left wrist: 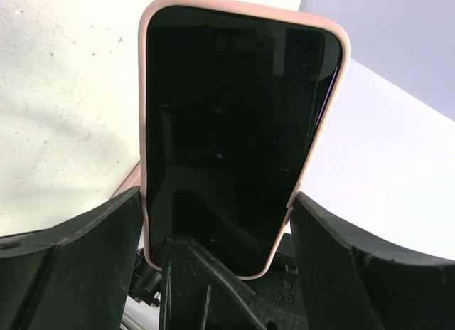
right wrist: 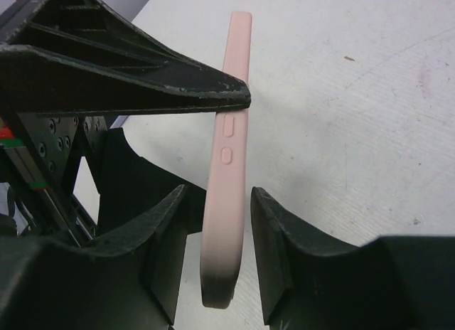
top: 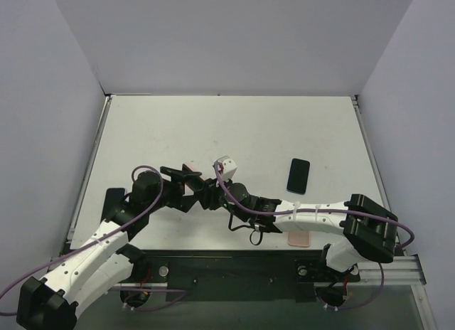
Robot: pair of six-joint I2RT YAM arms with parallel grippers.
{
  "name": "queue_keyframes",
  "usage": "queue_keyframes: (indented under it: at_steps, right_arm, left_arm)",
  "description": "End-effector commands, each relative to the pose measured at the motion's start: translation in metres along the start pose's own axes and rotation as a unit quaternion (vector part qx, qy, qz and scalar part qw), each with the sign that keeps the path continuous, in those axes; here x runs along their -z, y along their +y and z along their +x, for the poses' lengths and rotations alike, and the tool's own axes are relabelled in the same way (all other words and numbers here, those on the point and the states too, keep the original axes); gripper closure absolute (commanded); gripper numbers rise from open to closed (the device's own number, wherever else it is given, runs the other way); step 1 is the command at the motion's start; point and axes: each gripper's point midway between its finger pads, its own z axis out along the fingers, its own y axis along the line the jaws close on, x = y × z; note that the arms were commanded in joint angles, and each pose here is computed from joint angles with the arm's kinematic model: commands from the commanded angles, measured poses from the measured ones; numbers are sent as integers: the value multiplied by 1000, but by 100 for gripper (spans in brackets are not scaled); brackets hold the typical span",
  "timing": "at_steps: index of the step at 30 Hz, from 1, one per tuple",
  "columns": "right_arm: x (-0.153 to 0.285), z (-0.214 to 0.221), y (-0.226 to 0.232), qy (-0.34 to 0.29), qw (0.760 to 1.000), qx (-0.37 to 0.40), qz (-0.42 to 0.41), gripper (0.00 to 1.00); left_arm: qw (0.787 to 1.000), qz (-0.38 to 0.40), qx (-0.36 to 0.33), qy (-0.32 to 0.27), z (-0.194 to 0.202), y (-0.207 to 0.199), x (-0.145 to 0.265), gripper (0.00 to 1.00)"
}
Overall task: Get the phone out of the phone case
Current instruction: Pick up the phone at the center of the board.
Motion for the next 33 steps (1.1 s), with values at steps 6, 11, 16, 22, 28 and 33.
queue_keyframes:
  at_steps: [6,11,16,22,28,33]
  right_arm:
    - [6,-36,-11,-39,999,-15,33,100]
    - [35,-33,-51,-8,998,-44,47,100]
    - [71,-48,-73,-15,998,-54,38,100]
    - [101,-44,-78,21,999,-20,17,100]
    - [133,-29,-68,176,983,-11,-44,100]
    - [156,-24,-20,231,956,-32,-180,100]
  left_arm:
    - [989,123,-38,71,35,-56,25,51]
    - [980,105,-152,78,41,-40,29,12]
    - [981,93,-151,84,33,-2,24,12]
    - [950,228,-179,120,50,-36,41,15]
    - [847,148,-490,143,69,-50,40,18]
    - [735,191,-597,257,109,-58,61,14]
